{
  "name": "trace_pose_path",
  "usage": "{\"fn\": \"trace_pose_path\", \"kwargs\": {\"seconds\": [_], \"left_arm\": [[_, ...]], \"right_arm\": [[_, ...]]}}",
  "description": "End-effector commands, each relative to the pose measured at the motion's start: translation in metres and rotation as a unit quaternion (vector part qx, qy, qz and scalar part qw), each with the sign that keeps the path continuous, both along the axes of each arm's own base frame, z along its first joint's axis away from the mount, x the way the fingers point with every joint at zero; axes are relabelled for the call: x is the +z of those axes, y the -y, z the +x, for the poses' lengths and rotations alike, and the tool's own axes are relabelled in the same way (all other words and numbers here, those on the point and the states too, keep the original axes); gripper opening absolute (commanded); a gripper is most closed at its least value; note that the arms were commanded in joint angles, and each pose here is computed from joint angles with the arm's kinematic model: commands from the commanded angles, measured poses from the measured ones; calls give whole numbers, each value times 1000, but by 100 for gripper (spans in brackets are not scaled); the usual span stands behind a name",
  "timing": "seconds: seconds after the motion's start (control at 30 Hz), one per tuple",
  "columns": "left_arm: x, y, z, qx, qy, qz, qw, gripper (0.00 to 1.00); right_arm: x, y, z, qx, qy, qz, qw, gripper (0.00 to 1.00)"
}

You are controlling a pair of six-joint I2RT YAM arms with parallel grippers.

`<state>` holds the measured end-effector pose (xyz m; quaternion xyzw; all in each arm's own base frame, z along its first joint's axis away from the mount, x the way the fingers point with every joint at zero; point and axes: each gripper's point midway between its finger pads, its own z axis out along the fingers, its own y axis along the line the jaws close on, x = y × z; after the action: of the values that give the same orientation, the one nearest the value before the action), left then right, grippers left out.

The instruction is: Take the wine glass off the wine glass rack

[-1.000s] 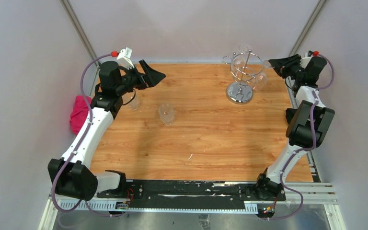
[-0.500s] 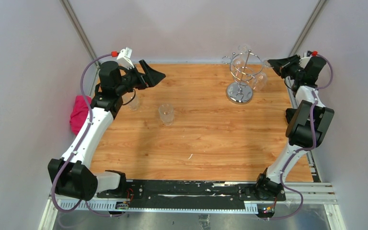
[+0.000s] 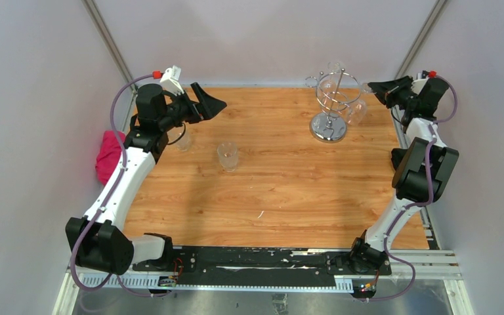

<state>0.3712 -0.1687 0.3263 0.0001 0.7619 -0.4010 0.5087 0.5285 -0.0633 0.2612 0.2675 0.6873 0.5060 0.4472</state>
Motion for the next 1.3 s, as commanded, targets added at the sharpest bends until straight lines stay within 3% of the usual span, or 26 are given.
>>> {"fn": "trace_pose_path", "kwargs": {"seconds": [0.0,0.1,0.23,0.53,0.9,1.27], "left_arm": [[6,-1,-3,0,13,8,1000,95],[6,-3,-3,4,14,11,1000,95],[7,-4,-3,5,15,14,1000,95],[6,-4,-4,4,13,15,1000,95],[8,-3,-3,3,14,12,1000,95],[8,-3,-4,4,15,11,1000,95]], "right_arm": [[31,5,-11,7,35,1,999,0],[35,4,-11,11,38,5,999,3],[41,3,-13,12,47,0,999,19],[32,6,-16,13,38,4,999,29],[28,12,-25,7,37,1,999,25],[17,13,-22,10,17,7,1000,0]]}}
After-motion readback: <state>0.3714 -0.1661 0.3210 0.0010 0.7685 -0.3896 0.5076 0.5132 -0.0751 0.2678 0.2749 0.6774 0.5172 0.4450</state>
